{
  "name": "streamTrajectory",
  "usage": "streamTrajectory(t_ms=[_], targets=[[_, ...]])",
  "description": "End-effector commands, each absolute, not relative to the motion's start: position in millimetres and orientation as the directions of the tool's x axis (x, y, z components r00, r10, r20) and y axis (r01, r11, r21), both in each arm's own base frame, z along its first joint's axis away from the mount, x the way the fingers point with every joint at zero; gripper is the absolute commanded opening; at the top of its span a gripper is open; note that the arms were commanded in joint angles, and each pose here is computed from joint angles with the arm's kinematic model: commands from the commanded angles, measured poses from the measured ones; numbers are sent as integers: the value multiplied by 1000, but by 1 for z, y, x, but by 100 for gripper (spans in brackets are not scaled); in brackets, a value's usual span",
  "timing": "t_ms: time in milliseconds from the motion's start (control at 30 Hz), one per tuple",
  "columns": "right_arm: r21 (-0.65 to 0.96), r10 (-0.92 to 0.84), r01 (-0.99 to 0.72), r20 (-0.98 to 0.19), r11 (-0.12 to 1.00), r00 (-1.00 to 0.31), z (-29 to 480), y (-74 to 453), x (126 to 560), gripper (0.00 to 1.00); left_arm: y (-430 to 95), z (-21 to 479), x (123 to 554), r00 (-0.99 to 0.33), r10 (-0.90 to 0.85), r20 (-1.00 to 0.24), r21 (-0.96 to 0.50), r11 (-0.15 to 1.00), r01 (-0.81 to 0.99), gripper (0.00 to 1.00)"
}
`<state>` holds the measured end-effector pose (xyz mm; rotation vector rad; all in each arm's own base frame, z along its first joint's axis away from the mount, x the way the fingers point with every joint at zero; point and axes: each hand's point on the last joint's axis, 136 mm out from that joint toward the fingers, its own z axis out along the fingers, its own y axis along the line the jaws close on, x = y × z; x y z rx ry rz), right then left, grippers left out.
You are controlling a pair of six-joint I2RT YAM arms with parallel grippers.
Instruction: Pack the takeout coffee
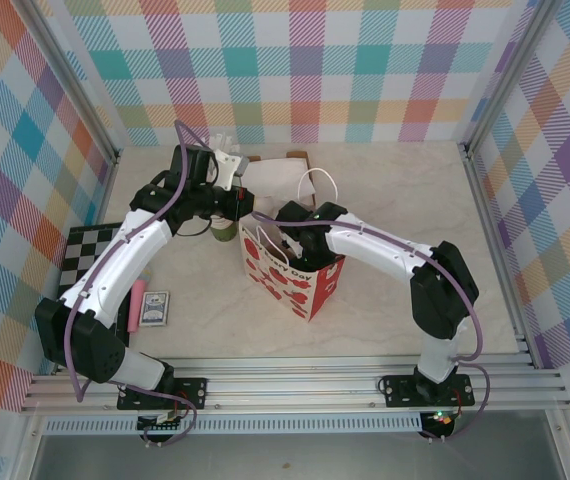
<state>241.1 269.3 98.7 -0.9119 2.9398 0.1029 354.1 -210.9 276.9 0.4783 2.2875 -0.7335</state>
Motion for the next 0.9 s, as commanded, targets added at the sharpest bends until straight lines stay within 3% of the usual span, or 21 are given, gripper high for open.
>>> streamTrajectory(t_ms=[0,867], targets=[[44,-560,-559,104,828,-822,44,251,220,54,-208,289,358,-690,113,-715,-375,772,514,0],[57,-575,-572,103,818,-812,30,253,219,52,-210,287,359,-698,115,-706,-381,770,512,0]])
